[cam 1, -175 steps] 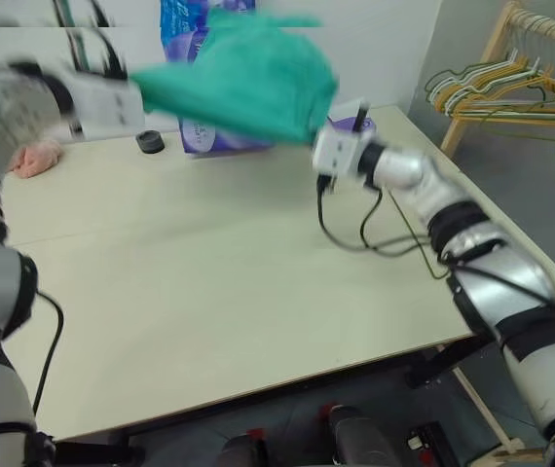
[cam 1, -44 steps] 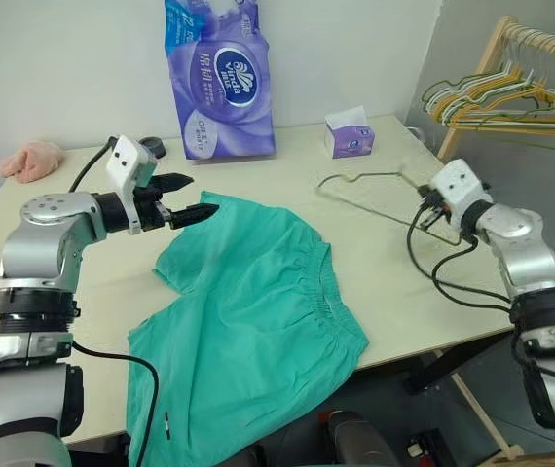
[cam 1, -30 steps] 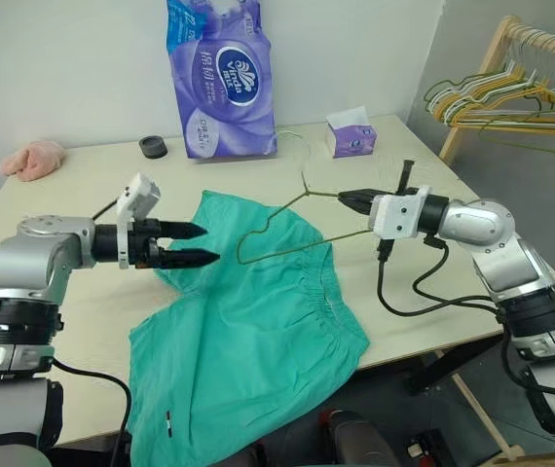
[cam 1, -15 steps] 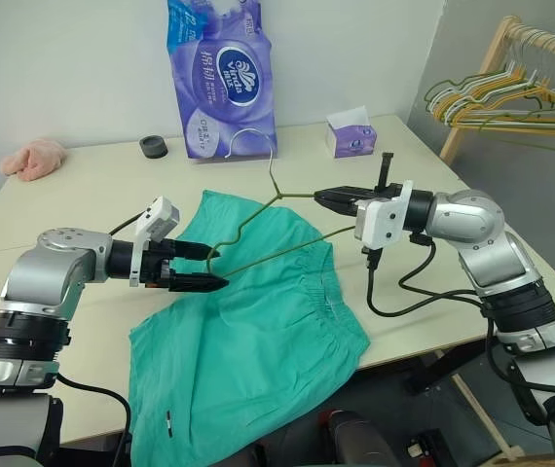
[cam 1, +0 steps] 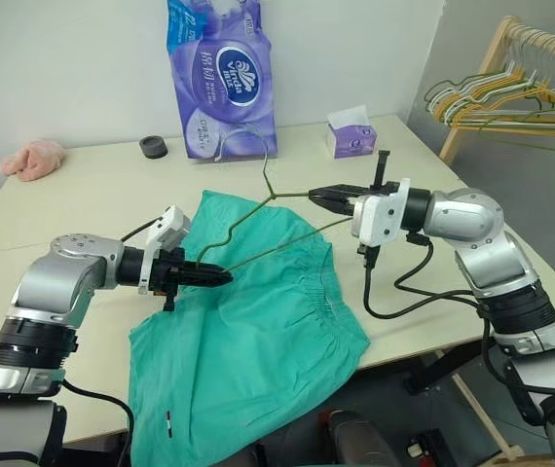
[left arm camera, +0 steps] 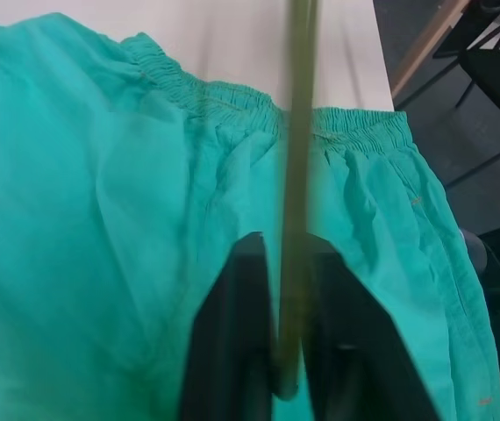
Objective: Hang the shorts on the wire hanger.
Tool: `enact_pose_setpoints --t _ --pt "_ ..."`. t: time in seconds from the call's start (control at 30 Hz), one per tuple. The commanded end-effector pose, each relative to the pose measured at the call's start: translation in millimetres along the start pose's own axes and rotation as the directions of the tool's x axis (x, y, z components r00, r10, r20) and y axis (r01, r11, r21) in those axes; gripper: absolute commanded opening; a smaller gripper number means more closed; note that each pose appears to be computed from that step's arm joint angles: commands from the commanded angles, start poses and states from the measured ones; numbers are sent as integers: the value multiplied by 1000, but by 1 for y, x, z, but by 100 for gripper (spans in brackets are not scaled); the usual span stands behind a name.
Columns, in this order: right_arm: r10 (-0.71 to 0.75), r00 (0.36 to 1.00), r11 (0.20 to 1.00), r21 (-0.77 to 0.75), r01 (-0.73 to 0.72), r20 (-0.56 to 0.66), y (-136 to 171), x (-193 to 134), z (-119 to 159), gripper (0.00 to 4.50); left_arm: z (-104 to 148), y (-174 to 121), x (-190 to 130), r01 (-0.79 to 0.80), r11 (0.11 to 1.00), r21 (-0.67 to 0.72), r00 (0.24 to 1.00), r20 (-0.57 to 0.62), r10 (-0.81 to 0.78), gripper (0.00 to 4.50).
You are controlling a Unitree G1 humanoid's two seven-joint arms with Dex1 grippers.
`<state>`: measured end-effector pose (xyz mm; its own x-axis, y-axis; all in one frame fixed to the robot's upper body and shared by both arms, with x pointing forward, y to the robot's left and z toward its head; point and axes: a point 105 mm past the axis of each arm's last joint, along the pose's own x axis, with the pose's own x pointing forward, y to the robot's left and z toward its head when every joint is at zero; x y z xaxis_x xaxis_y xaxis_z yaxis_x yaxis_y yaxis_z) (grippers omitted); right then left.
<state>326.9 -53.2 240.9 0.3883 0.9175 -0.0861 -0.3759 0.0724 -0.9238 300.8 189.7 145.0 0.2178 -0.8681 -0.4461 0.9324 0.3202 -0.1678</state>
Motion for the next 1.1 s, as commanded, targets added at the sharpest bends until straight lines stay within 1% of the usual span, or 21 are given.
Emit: enact_pose_setpoints --t 0.03,0.13,0.23,0.3,0.37,0.43,0.47,0.5,0.6,0.63,0.7,0.83,0.93,1.07,1.1 --pt "15 999 999 -30 -14 40 -4 -2 15 0 8 -1 -1 -13 999 43 1000 8 13 4" --pt "93 996 994 -49 -93 2 8 -5 9 0 9 1 -1 -27 999 39 1000 16 27 4" --pt "128 991 987 -98 -130 -30 12 -11 5 70 7 5 -1 -57 998 28 998 16 56 0" --pt "109 993 993 -28 -110 -44 6 -16 4 133 3 7 -1 -83 995 48 996 -9 83 0" --pt "94 994 992 90 -88 -59 1 -21 4 205 0 11 1 -113 990 89 992 -40 117 0" --pt "81 995 977 202 -67 -63 -4 -26 7 270 -1 12 1 -125 986 108 990 -44 131 0" --pt "82 993 963 264 -58 -80 -7 -30 6 312 -1 12 1 -131 983 132 989 -54 139 0" --pt "90 990 943 327 -51 -105 -9 -36 3 338 -1 12 2 -131 977 168 987 -73 145 0" --pt "186 964 871 485 -74 -187 -2 -53 -6 439 -1 9 2 -116 958 263 980 -125 153 0" --pt "209 956 851 519 -73 -208 1 -56 -8 445 0 8 2 -111 952 284 979 -133 154 0" --pt "269 930 810 582 -77 -251 14 -58 -18 445 10 3 6 -91 941 325 982 -129 139 0" --pt "347 885 790 605 -97 -311 33 -56 -34 445 20 -5 9 -59 932 358 985 -129 112 0" --pt "413 854 778 610 -149 -317 50 -47 -43 445 24 -9 11 -49 923 383 986 -130 106 0" --pt "454 834 771 608 -192 -312 61 -37 -51 445 21 -11 12 -41 918 395 984 -144 106 0" --pt "462 834 763 615 -200 -302 63 -34 -50 428 20 -12 13 -38 916 399 983 -151 107 0"
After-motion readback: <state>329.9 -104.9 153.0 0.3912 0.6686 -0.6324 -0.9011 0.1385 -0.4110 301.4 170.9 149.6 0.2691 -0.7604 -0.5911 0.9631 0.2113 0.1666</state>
